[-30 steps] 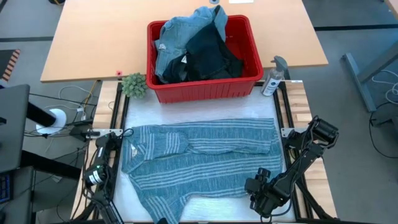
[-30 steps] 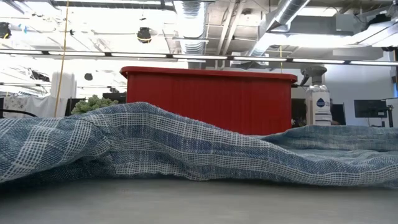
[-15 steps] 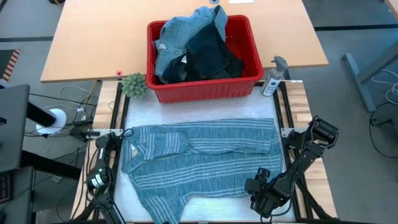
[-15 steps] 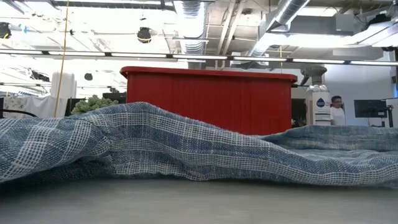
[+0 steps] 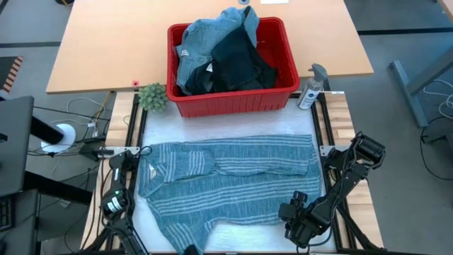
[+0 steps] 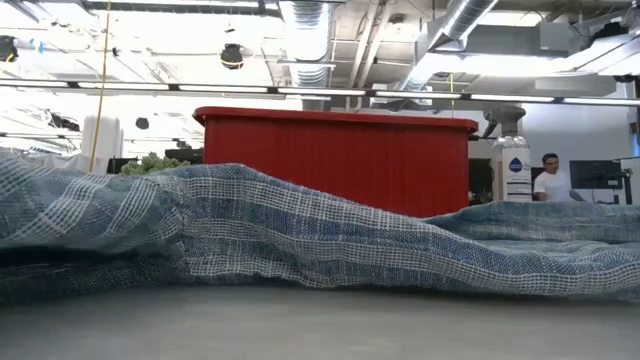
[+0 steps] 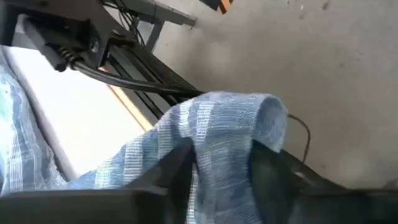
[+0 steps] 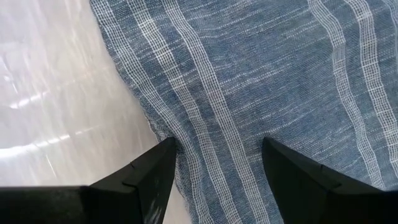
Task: Fold Laundry from Bin
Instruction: Fold the blue polo shirt
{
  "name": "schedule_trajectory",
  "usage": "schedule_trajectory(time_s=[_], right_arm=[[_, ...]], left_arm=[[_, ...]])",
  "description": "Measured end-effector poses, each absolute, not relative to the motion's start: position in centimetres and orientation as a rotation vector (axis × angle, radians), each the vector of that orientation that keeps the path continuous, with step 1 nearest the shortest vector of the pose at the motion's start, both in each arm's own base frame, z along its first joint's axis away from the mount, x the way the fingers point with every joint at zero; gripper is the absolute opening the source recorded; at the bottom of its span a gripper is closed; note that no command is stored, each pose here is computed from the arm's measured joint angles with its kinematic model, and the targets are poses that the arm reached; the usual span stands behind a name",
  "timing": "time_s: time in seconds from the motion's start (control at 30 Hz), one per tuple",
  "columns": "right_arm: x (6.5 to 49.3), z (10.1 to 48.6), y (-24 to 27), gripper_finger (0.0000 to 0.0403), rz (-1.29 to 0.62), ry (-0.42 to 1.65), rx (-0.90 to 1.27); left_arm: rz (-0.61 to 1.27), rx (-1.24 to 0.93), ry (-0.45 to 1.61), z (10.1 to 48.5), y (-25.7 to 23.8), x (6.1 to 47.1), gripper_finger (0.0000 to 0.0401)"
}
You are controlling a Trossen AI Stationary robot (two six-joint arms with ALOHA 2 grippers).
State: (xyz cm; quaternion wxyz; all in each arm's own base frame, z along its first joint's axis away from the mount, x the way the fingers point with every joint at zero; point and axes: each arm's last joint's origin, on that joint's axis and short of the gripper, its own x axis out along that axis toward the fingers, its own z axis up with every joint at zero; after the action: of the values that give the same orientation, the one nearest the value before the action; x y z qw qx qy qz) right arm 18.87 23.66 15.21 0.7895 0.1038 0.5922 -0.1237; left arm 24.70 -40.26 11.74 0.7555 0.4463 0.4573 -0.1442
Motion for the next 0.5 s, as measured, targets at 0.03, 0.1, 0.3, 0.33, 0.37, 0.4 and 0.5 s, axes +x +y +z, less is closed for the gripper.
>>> schedule_trajectory(time_s=[0.03, 0.1, 0.3, 0.33, 0.37, 0.4, 0.5], right_arm=[[18.9, 15.2, 23.7, 0.0265, -0.268, 1.275, 0.226], [18.9, 15.2, 23.7, 0.0265, -0.268, 1.275, 0.232], [19.0, 15.3, 23.9, 0.0265, -0.250, 1.262, 0.253], [19.1, 15.4, 23.9, 0.0265, -0.242, 1.259, 0.253], [19.1, 15.5, 24.0, 0.0265, -0.234, 1.254, 0.255], [19.1, 15.6, 24.1, 0.0265, -0.225, 1.250, 0.255], [19.2, 16.0, 24.5, 0.0265, -0.178, 1.235, 0.219]], left_arm=[[-0.310, 0.962, 1.001, 12.0, -40.3, 24.8, 0.0076], [-0.300, 0.924, 1.013, 12.6, -40.3, 25.1, 0.0028], [-0.234, 0.779, 0.994, 15.4, -41.0, 25.7, 0.0003], [-0.221, 0.749, 0.989, 15.9, -41.1, 25.8, 0.0002], [-0.204, 0.725, 0.991, 16.4, -41.2, 25.8, 0.0002], [-0.190, 0.708, 0.996, 16.7, -41.1, 25.8, 0.0003], [-0.154, 0.649, 0.997, 17.3, -41.1, 25.9, 0.0002]])
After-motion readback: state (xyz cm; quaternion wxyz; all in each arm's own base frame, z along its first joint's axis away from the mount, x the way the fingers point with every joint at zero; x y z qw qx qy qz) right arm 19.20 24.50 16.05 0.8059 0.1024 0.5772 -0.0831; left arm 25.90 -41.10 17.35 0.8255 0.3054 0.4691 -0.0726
